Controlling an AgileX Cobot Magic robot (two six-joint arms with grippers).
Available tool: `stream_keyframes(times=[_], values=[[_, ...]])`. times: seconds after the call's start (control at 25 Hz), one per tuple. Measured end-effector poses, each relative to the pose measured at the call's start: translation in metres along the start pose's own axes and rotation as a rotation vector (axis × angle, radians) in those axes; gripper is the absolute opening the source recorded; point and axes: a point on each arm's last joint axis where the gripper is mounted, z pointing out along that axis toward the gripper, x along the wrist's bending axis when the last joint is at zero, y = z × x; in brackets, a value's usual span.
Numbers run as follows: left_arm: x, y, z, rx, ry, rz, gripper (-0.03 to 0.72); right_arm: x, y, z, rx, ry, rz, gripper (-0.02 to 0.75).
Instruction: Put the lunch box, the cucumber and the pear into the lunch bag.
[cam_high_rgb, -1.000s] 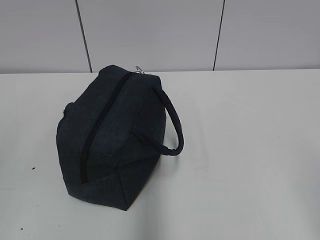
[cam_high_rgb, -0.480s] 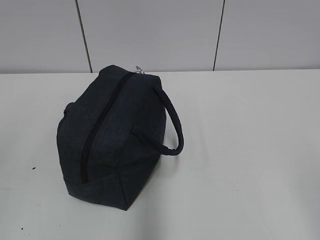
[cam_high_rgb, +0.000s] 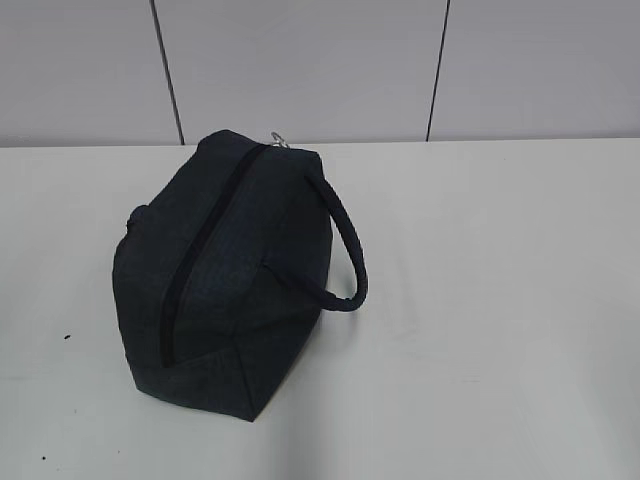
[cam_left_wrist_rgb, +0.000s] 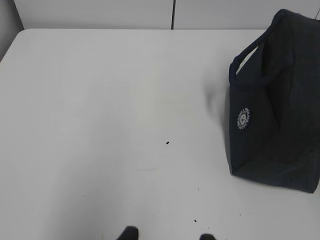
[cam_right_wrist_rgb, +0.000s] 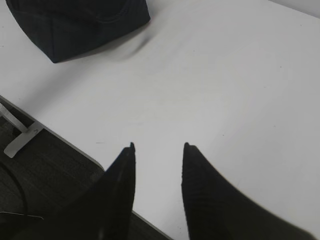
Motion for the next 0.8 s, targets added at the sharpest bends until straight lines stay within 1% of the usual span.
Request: stream_keyframes(times=[0.28, 0.36, 0.4, 0.48, 0.6, 0.72, 0.8], values=[[0.000, 0.000, 0.000, 0.000, 0.000, 0.000, 0.238, 0.000, 0.000, 0.000, 0.000, 0.000, 0.000, 0.260], [0.000, 0.000, 0.000, 0.000, 0.002, -0.001, 0.238, 0.000, 0.000, 0.000, 0.002, -0.021, 0.012, 0.260], [0.000, 0.000, 0.000, 0.000, 0.006, -0.005, 0.238, 0.001, 0.000, -0.001, 0.006, -0.048, 0.029, 0.260], [0.001, 0.000, -0.001, -0.002, 0.031, -0.024, 0.238, 0.002, -0.001, -0.002, 0.013, -0.135, 0.077, 0.260], [0.002, -0.004, -0.006, -0.041, 0.095, -0.074, 0.238, 0.003, -0.002, -0.004, 0.028, -0.267, 0.152, 0.260], [0.001, -0.013, -0.018, -0.133, 0.154, -0.116, 0.238, 0.005, -0.002, -0.006, 0.038, -0.350, 0.199, 0.260], [0.000, -0.017, -0.023, -0.167, 0.184, -0.134, 0.238, 0.005, -0.003, -0.006, 0.041, -0.374, 0.211, 0.260]])
